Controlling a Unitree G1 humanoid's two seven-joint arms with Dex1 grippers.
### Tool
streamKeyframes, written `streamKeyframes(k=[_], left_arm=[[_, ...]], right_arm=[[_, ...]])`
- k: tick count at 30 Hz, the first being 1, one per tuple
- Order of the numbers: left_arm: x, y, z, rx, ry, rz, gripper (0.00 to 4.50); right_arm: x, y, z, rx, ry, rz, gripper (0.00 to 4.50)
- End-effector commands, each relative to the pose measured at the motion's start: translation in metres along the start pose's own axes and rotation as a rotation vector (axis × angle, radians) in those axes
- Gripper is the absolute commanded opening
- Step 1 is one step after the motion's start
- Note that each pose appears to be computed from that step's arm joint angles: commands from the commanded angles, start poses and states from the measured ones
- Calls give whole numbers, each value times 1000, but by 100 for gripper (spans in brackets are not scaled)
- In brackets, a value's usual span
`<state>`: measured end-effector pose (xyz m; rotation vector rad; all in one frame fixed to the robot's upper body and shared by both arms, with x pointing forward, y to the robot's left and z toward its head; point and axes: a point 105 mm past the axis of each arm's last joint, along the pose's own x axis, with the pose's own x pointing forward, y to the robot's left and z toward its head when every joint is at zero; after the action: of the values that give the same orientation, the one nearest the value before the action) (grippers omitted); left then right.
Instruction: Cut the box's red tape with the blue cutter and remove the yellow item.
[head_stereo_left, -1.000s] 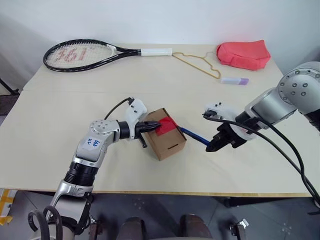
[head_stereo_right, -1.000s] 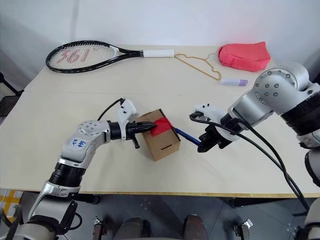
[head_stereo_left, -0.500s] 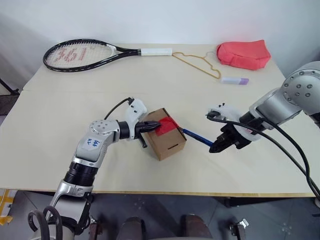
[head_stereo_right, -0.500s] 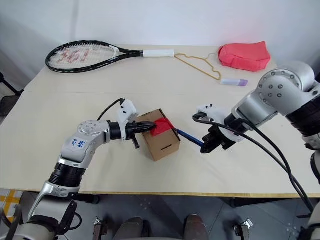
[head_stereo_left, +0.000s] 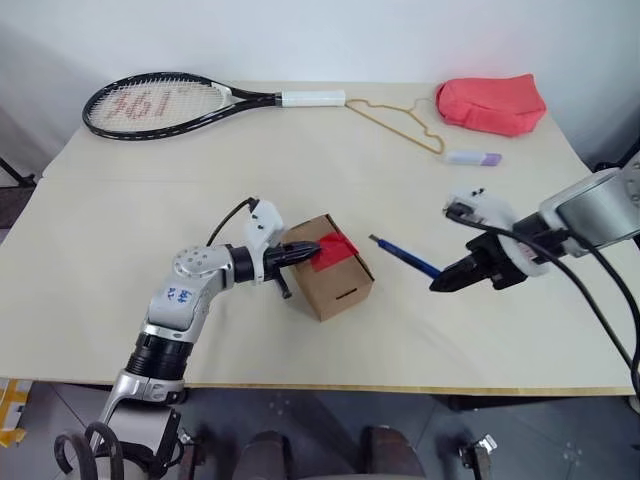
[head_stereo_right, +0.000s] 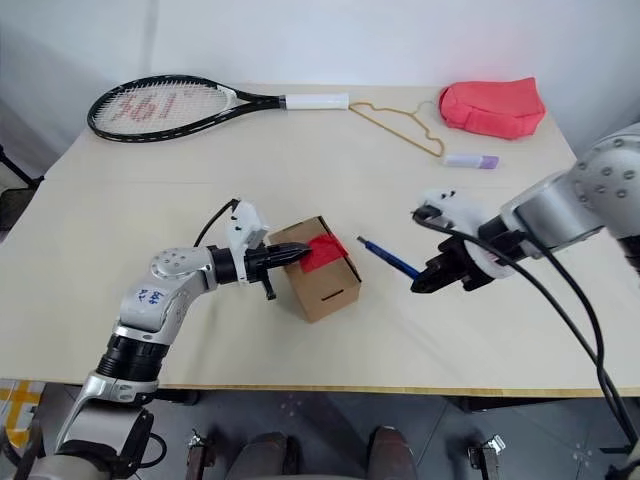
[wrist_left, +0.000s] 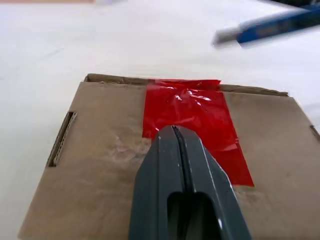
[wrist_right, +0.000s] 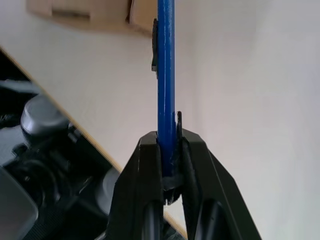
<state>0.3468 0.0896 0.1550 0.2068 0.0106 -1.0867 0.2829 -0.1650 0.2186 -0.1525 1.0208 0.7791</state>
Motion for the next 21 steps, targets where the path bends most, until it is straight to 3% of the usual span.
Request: streamKeyframes(k=[1,4,7,11,14,21], left_arm=[[-21,4,25,163,-118,-46,0],[-33,-3,50,443,-144,-146,79],[-24,-9,69,716,-140,-220,167],[-4,-16,88,877,-201,-269,273],[10,-20,95,951,-222,-295,273],[26,-29,83,977,-199,-381,273]], right_arm=[[-14,13,5,-5,-68,95,13],[-14,25,7,7,-86,198,13],[-8,37,14,6,-96,279,13],[0,45,22,18,-109,335,13],[5,50,25,19,-114,347,13],[15,59,26,3,-110,346,13]])
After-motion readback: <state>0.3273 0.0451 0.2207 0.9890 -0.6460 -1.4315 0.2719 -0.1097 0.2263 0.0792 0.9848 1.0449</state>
